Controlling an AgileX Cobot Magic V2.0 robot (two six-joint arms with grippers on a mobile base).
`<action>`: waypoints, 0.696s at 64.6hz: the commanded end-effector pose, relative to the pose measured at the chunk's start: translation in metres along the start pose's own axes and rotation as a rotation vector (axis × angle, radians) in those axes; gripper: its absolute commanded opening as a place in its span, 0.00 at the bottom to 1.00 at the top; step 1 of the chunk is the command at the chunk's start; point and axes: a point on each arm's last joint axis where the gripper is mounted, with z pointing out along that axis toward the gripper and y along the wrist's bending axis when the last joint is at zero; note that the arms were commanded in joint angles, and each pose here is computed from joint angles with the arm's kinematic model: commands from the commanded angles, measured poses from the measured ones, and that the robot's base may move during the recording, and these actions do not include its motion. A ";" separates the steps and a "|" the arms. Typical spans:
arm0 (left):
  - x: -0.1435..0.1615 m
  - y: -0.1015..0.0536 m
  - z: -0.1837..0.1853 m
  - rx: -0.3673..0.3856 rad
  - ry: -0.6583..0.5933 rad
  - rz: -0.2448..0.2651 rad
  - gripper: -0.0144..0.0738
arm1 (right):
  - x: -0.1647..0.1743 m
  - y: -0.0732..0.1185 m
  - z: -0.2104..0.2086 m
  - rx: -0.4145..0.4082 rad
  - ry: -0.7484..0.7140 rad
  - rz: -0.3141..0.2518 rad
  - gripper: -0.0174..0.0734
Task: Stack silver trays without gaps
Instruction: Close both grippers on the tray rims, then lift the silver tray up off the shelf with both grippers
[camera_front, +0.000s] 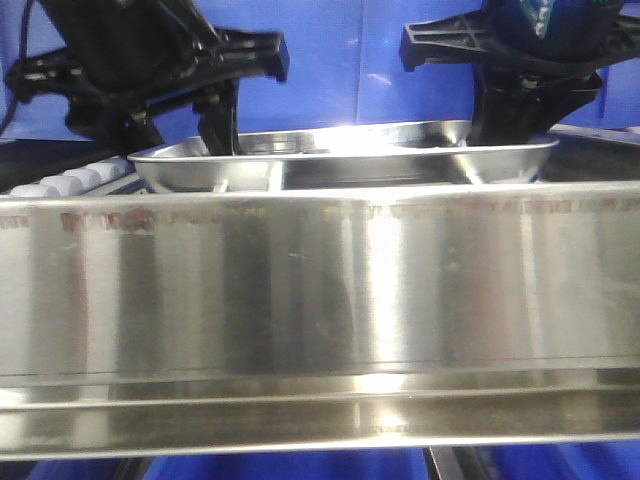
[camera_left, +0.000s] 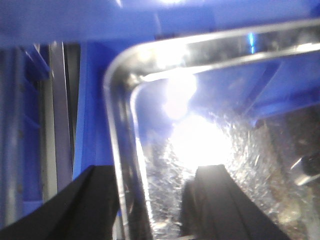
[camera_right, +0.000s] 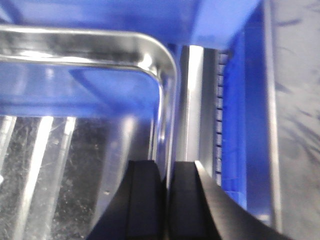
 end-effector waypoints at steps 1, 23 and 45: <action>-0.001 -0.004 -0.001 0.029 -0.013 -0.005 0.30 | -0.001 0.000 -0.003 0.002 -0.020 -0.027 0.11; -0.003 -0.005 -0.001 0.040 -0.027 -0.004 0.15 | -0.001 -0.001 -0.004 0.005 -0.021 -0.030 0.11; -0.006 -0.003 -0.011 0.036 -0.062 0.012 0.15 | -0.003 -0.002 -0.017 -0.006 -0.066 -0.031 0.11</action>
